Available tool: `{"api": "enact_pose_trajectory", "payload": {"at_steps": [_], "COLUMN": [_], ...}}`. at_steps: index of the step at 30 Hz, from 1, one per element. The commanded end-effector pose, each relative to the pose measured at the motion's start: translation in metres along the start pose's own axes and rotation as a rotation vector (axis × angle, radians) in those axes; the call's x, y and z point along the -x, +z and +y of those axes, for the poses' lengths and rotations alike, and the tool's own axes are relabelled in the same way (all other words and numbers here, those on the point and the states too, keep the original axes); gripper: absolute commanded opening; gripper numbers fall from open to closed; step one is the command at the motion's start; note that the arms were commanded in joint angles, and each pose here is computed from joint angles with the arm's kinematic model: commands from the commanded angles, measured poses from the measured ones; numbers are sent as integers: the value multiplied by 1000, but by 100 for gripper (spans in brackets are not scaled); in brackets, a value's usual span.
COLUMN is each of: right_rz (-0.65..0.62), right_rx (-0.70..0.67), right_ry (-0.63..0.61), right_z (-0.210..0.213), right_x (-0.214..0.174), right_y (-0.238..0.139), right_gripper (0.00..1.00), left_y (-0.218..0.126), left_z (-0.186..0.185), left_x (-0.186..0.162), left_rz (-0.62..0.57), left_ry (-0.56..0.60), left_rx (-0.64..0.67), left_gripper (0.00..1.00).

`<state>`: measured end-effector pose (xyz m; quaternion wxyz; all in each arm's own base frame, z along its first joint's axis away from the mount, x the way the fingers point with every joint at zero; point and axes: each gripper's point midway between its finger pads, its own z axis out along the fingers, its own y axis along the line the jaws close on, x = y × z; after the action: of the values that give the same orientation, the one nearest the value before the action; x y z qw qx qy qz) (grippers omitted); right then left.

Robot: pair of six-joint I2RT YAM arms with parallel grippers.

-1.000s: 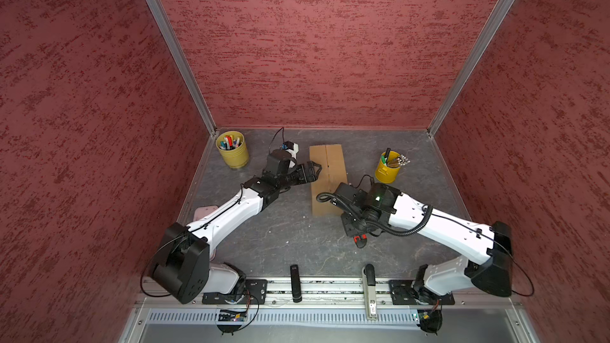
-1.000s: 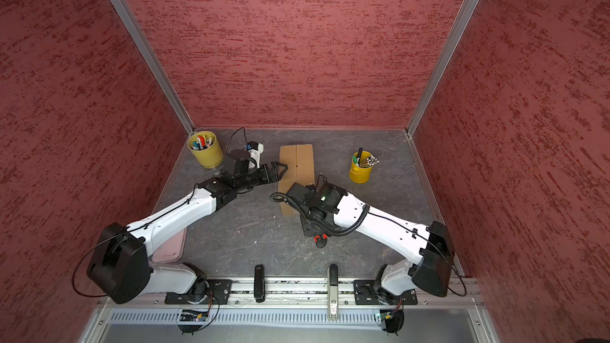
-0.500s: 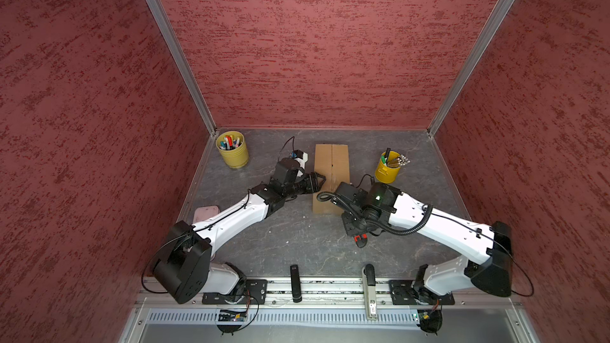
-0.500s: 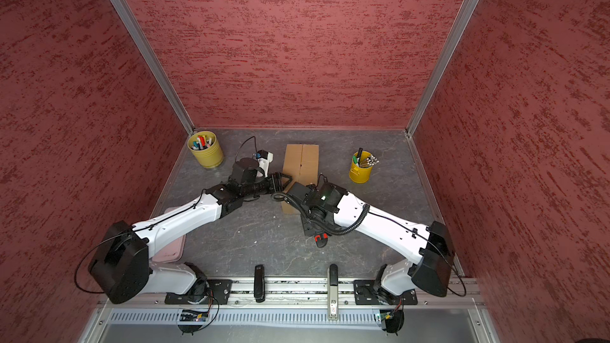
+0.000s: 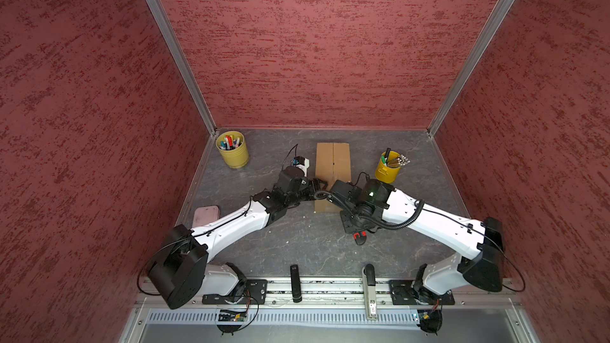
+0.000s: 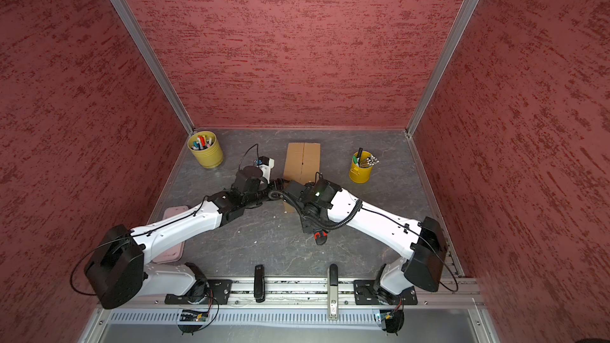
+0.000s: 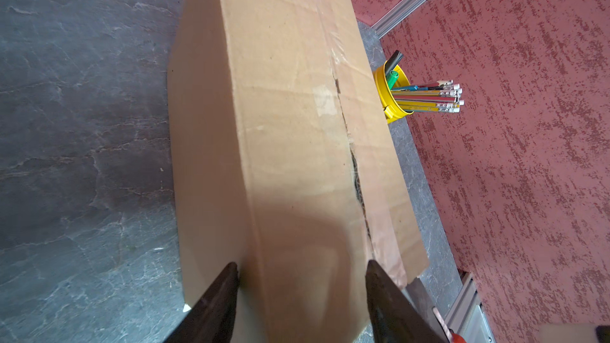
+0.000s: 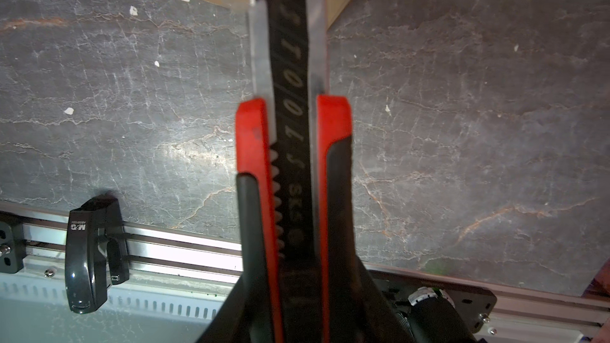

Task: Unpack the express box

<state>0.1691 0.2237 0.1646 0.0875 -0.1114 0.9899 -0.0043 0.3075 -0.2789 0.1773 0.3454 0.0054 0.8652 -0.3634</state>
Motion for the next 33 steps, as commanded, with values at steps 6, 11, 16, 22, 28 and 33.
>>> {"api": "enact_pose_trajectory", "payload": {"at_steps": [6, 11, 16, 22, 28, 33], "right_rz": [-97, -117, -121, -142, -158, -161], "right_rx": [-34, -28, -25, 3, 39, 77], "right_ry": [49, 56, 57, 72, 72, 48], "right_z": [-4, -1, -2, -1, 5, 14], "right_x": [21, 26, 26, 30, 35, 38], "right_y": [-11, -8, -2, -1, 0, 0], "right_gripper": [1, 1, 1, 1, 1, 1], "left_y": [-2, -2, -2, 0, 6, 9], "left_z": [-16, -15, -16, -17, -20, -28], "left_x": [-4, -5, -3, -3, -5, -4], "left_rz": [-7, -6, -10, -10, 4, 5], "left_ry": [1, 3, 3, 4, 4, 17], "left_rx": [-55, -53, -53, -52, -60, -69], "left_gripper": [61, 61, 61, 61, 61, 61]}}
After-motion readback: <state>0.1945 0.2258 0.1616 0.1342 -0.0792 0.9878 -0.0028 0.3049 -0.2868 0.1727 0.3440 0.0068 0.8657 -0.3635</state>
